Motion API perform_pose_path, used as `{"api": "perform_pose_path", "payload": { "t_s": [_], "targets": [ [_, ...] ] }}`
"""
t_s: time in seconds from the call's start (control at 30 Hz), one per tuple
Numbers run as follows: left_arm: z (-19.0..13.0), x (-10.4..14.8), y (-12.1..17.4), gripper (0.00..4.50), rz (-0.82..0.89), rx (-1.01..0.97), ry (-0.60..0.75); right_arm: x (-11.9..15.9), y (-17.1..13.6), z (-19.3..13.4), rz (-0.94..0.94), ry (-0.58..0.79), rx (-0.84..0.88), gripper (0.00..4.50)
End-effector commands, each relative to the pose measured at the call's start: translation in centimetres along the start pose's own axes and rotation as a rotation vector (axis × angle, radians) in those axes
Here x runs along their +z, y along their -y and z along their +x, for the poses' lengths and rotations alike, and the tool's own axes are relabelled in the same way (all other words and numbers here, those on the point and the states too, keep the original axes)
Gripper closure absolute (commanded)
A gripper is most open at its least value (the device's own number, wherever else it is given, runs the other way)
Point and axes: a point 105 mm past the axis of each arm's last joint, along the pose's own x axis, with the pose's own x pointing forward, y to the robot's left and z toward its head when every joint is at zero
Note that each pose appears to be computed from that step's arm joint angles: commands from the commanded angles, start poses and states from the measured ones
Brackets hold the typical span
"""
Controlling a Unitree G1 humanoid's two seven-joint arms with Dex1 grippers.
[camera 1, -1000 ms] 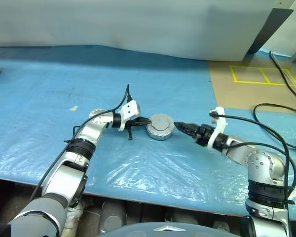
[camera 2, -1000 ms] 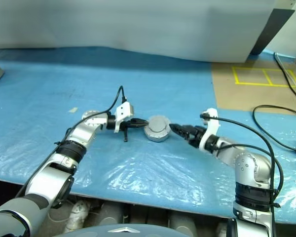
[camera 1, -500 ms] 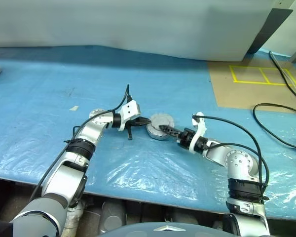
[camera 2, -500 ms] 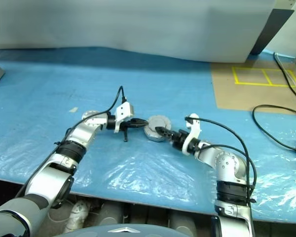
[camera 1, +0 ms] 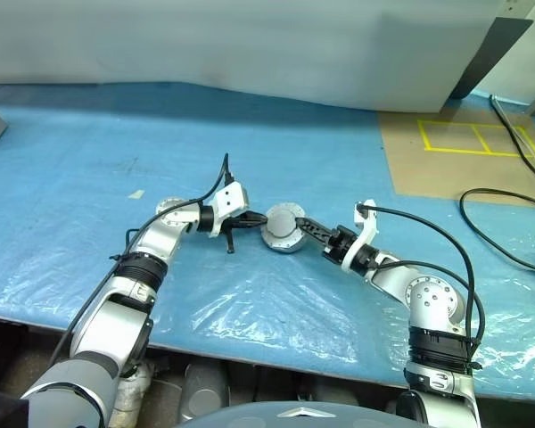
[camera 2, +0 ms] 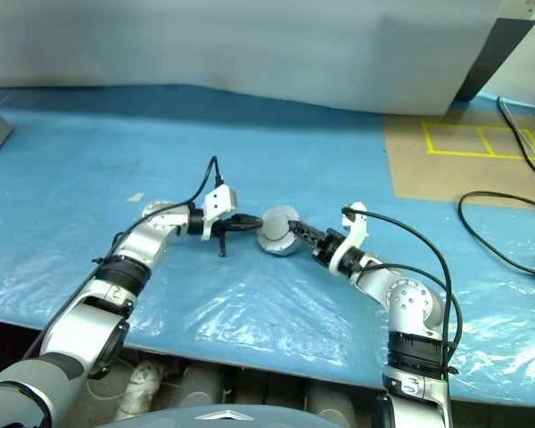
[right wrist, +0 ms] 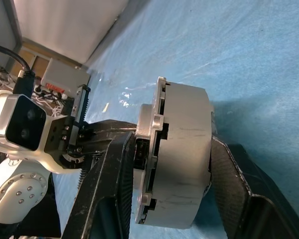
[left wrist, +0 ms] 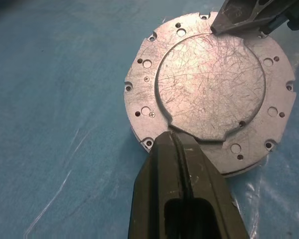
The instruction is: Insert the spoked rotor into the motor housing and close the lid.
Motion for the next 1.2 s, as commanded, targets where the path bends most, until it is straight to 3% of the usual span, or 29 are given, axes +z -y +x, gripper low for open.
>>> {"api": "perform_pose_path", "payload": {
  "t_s": [0.03,0.13,0.3,0.47,0.6,0.7,0.8,0.93,1.2],
  "targets": [
    [0.5,-0.7,0.8,4.5,-0.029,-0.022,-0.019,-0.5,-0.9,0.5,0.003,-0.023,0.038,2.7],
    [0.6,-0.1,0.4,4.5,-0.043,-0.001,0.01,-0.6,-0.8,0.6,0.004,-0.026,0.032,2.7],
    [-0.4,3.1,-2.2,4.5,-0.063,0.083,0.119,-1.0,-0.4,0.6,0.029,-0.033,0.019,2.7],
    [-3.7,8.5,-5.8,4.5,-0.078,0.157,0.283,-1.1,0.1,0.7,0.058,-0.037,-0.004,2.77],
    [-6.9,10.7,-7.5,4.5,-0.152,0.199,0.381,-0.9,0.8,1.0,0.074,-0.032,-0.035,2.77],
    [-8.3,10.5,-7.6,4.5,-0.232,0.212,0.402,-0.8,0.2,1.4,0.095,-0.03,-0.002,2.77],
    [-8.9,8.4,-6.3,4.5,-0.316,0.186,0.336,-0.7,-1.9,1.5,0.156,-0.043,0.13,2.77],
    [-9.7,4.9,-5.1,4.5,-0.44,0.202,0.238,1.8,-3.2,1.0,0.166,0.042,0.195,2.77],
    [-8.9,4.6,-3.2,4.5,-0.537,0.188,0.284,4.4,-5.2,1.5,0.129,0.081,0.239,2.77]
  ]
}}
